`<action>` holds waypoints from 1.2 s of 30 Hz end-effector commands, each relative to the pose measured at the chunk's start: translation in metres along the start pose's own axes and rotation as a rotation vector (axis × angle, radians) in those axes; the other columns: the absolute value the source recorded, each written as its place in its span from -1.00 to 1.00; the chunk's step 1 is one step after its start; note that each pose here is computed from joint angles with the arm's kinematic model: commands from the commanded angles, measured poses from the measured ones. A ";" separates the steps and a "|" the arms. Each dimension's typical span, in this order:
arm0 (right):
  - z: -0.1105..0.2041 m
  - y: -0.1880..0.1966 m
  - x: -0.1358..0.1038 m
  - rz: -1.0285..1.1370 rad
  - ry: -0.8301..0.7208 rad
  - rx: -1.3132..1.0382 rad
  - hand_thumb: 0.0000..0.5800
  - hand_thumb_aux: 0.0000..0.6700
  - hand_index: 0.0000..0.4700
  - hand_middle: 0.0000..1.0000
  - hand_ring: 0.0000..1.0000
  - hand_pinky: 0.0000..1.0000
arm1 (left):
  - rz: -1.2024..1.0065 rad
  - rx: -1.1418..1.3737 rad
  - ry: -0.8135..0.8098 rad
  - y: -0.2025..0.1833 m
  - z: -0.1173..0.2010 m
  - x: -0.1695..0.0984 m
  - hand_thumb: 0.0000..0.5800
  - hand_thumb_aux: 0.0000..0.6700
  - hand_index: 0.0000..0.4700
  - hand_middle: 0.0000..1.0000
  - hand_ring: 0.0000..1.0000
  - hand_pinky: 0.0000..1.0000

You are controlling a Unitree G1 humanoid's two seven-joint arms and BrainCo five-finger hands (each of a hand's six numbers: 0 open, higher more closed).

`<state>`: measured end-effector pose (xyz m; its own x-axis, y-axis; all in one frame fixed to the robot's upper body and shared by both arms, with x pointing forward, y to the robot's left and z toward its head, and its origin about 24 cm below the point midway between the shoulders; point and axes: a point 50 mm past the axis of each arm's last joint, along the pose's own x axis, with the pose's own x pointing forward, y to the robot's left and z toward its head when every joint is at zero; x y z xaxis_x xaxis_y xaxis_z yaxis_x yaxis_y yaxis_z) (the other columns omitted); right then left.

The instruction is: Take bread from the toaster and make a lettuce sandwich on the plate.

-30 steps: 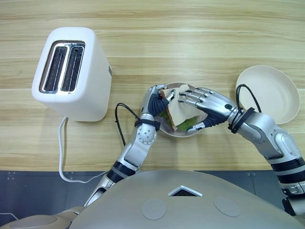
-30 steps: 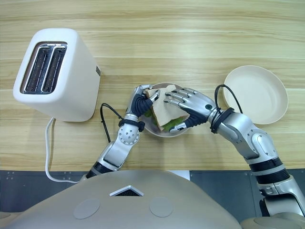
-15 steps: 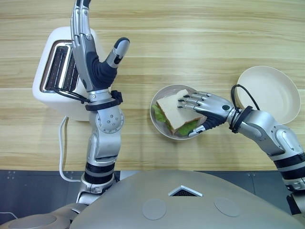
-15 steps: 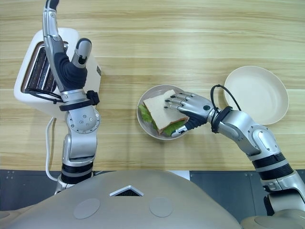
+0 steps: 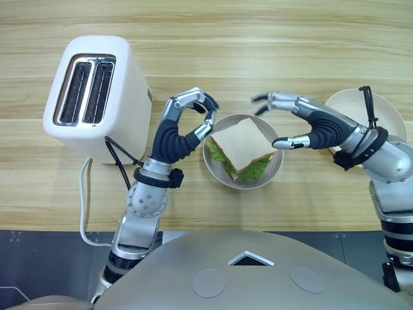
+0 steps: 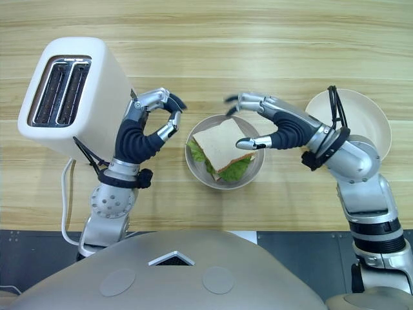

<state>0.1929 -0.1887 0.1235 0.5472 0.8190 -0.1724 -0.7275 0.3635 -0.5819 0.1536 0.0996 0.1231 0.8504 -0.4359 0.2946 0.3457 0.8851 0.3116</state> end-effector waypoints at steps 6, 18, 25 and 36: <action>-0.051 0.034 -0.060 0.431 0.194 0.385 1.00 1.00 1.00 1.00 1.00 1.00 | -0.583 -0.119 0.321 -0.032 -0.025 -0.066 1.00 1.00 1.00 1.00 1.00 1.00; -0.084 0.064 -0.040 0.648 0.394 0.132 1.00 1.00 1.00 1.00 1.00 1.00 | -0.714 0.045 0.618 -0.059 -0.110 -0.086 1.00 1.00 1.00 1.00 1.00 1.00; -0.108 0.058 -0.005 0.639 0.384 0.107 1.00 1.00 1.00 1.00 1.00 1.00 | -0.710 0.058 0.645 -0.059 -0.119 -0.085 1.00 1.00 1.00 1.00 1.00 1.00; -0.127 0.047 0.068 0.565 0.299 0.108 1.00 1.00 1.00 1.00 1.00 1.00 | -0.402 0.255 0.662 0.010 -0.152 -0.019 1.00 1.00 1.00 1.00 1.00 1.00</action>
<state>0.2603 -0.1805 0.0126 0.2233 0.7722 -0.5949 -0.9311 -0.0117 -0.3647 0.1909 0.1203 0.0023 0.7470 -0.5754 -0.3331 0.6593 0.5762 0.4831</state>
